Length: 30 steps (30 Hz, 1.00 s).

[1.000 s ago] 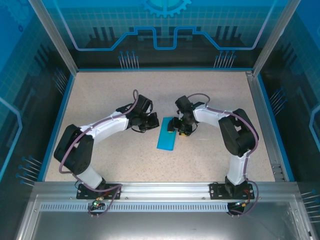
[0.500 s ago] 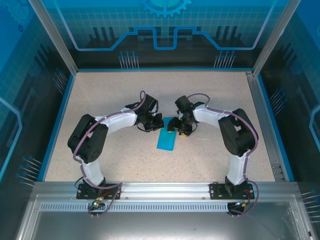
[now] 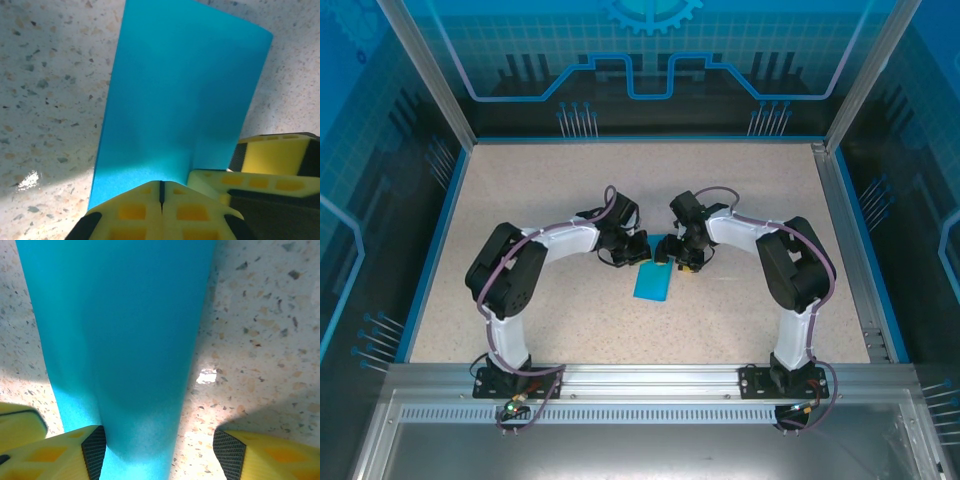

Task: Fold a paper plane with a square sheet of paper (pick it up from the middle)
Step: Hold the square sheet of paper at the center of the table, then fold the square sheet of paper in half at the center of the table.

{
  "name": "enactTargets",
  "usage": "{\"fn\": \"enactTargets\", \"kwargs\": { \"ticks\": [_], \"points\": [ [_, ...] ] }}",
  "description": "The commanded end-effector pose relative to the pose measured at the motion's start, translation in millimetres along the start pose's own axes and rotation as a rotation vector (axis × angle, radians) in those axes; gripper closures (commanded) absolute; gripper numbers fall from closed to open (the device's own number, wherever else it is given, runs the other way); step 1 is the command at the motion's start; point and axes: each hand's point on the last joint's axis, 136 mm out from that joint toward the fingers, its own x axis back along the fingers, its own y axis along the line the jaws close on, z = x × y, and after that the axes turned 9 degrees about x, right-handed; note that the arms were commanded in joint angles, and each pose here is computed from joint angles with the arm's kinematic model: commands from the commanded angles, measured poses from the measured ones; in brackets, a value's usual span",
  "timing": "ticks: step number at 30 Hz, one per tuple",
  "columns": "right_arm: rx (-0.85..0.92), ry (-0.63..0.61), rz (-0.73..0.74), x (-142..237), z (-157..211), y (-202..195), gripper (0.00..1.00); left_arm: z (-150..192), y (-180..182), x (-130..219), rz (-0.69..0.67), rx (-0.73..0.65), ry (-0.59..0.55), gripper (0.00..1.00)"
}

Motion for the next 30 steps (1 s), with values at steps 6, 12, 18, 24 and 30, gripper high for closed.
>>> {"fn": "enactTargets", "kwargs": {
  "ticks": [6,12,18,24,30],
  "points": [
    [-0.040,0.109,0.149,-40.0,30.7,-41.6,0.34,0.7,12.9,-16.3,-0.028,0.038,0.035,1.00],
    [-0.024,0.088,0.122,-32.2,24.1,-32.4,0.33,3.9,36.3,-26.4,-0.104,0.059,0.043,1.00],
    [0.032,-0.032,0.104,12.4,1.4,-14.7,0.17,7.2,50.7,-32.2,-0.138,0.068,0.051,1.00],
    [0.107,-0.263,0.077,84.0,-16.7,-3.4,0.01,8.8,54.7,-32.7,-0.154,0.059,0.052,1.00],
    [-0.026,-0.542,-0.107,142.6,-27.1,-19.5,0.01,9.5,54.5,-32.3,-0.156,0.048,0.055,1.00]
  ]
}}
